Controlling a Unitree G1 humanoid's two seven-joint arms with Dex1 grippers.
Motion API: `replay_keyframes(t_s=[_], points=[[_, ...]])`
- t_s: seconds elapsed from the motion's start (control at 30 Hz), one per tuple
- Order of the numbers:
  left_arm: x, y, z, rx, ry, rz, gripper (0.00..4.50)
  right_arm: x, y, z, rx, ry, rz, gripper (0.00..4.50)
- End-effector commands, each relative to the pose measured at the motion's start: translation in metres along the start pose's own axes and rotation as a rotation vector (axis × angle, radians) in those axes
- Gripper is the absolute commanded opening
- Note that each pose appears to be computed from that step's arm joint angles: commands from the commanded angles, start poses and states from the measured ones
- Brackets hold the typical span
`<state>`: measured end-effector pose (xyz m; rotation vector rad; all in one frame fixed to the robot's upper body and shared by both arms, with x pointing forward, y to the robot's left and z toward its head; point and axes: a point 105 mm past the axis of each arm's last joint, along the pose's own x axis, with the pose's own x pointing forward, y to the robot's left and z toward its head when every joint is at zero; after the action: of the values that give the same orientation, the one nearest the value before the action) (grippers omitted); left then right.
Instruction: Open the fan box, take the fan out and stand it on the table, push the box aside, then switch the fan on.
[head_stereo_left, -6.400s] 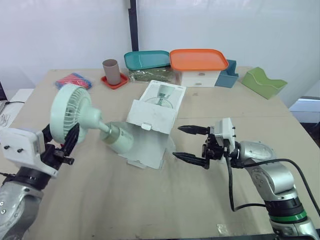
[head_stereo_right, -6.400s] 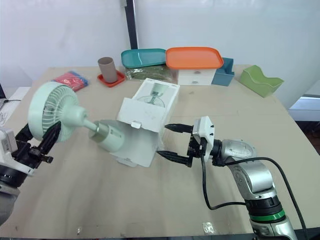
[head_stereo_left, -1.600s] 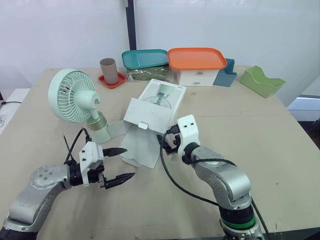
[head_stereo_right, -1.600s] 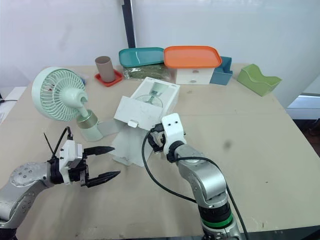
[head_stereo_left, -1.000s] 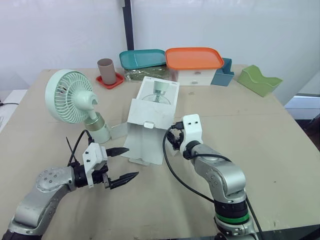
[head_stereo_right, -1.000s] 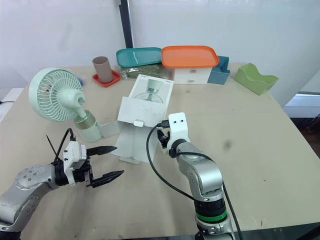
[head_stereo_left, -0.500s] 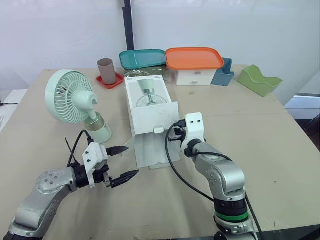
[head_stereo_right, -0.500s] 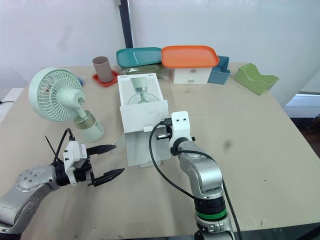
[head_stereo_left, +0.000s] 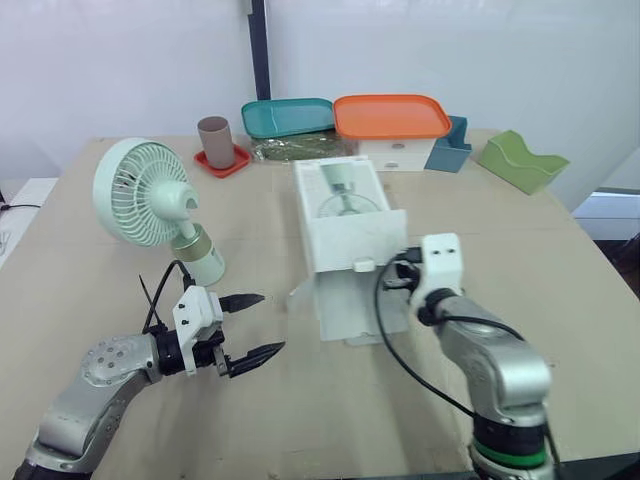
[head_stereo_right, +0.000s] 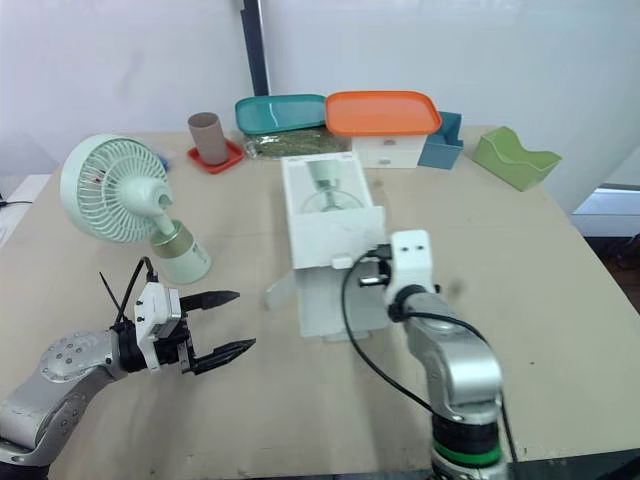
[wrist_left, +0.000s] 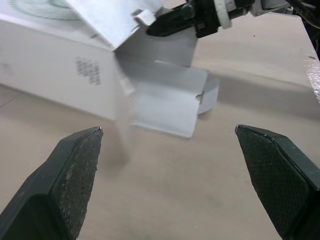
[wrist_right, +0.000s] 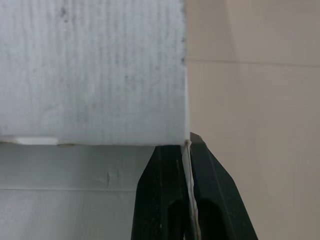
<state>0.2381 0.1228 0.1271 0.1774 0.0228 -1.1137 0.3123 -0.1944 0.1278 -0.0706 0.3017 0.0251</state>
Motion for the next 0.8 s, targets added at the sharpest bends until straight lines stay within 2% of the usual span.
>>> replay_keyframes(t_s=[0.03, 0.1, 0.33, 0.6, 0.8], points=[[0.001, 0.002, 0.007, 0.034, -0.024, -0.005, 4.50, -0.016, -0.041, 0.003, -0.008, -0.018, -0.103, 0.02], [0.002, 0.003, 0.007, 0.039, -0.023, -0.008, 4.50, -0.020, -0.064, -0.001, 0.007, 0.000, -0.163, 0.02], [0.002, 0.004, 0.007, 0.048, -0.022, -0.020, 4.50, -0.024, -0.112, 0.000, -0.004, 0.014, -0.267, 0.02], [0.002, 0.006, 0.008, 0.054, -0.025, -0.026, 4.50, -0.023, -0.130, -0.005, 0.096, 0.023, -0.330, 0.02], [0.001, 0.005, 0.010, 0.054, -0.030, -0.032, 4.50, -0.017, -0.130, 0.000, 0.094, 0.009, -0.326, 0.02]])
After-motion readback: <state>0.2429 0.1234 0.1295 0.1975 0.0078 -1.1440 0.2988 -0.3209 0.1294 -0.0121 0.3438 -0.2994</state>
